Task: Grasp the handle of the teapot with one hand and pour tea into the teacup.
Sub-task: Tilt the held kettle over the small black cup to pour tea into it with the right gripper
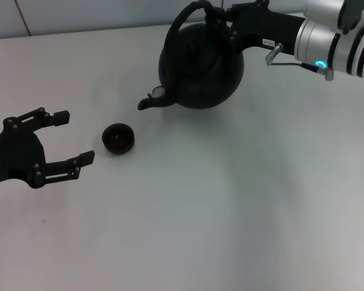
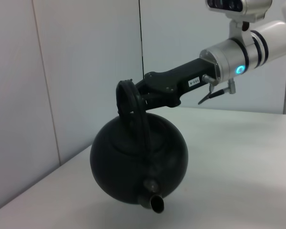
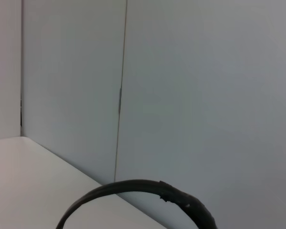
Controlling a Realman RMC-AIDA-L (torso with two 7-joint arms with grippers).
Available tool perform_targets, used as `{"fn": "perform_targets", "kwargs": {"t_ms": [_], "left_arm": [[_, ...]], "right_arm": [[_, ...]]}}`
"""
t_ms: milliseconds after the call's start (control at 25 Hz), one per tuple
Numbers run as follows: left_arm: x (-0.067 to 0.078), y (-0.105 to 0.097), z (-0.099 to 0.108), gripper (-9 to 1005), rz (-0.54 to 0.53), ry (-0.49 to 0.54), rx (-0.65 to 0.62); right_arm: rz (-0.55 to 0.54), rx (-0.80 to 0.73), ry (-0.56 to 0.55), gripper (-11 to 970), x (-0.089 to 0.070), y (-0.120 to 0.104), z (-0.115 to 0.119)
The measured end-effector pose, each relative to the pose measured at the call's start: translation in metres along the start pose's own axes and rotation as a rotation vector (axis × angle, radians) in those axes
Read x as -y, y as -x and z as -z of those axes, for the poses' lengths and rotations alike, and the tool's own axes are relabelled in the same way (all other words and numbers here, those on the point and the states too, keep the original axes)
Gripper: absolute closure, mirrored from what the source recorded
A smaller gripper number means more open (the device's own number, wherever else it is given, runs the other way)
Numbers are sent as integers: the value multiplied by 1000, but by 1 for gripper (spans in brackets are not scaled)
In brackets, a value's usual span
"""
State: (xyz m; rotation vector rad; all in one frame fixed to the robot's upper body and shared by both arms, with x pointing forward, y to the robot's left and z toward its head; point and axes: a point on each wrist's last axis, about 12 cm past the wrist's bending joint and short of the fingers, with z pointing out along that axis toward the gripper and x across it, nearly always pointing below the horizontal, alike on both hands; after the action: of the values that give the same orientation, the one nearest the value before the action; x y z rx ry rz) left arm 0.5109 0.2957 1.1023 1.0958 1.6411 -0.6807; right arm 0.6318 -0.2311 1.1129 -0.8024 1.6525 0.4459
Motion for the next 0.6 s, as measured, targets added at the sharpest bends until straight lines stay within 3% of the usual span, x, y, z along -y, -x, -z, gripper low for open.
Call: {"fn": "perform_targets", "kwargs": {"t_ms": [600], "left_arm": [[0, 1, -2, 126, -21, -1, -21]], "right_arm": [[25, 16, 20, 833, -2, 11, -9]]}}
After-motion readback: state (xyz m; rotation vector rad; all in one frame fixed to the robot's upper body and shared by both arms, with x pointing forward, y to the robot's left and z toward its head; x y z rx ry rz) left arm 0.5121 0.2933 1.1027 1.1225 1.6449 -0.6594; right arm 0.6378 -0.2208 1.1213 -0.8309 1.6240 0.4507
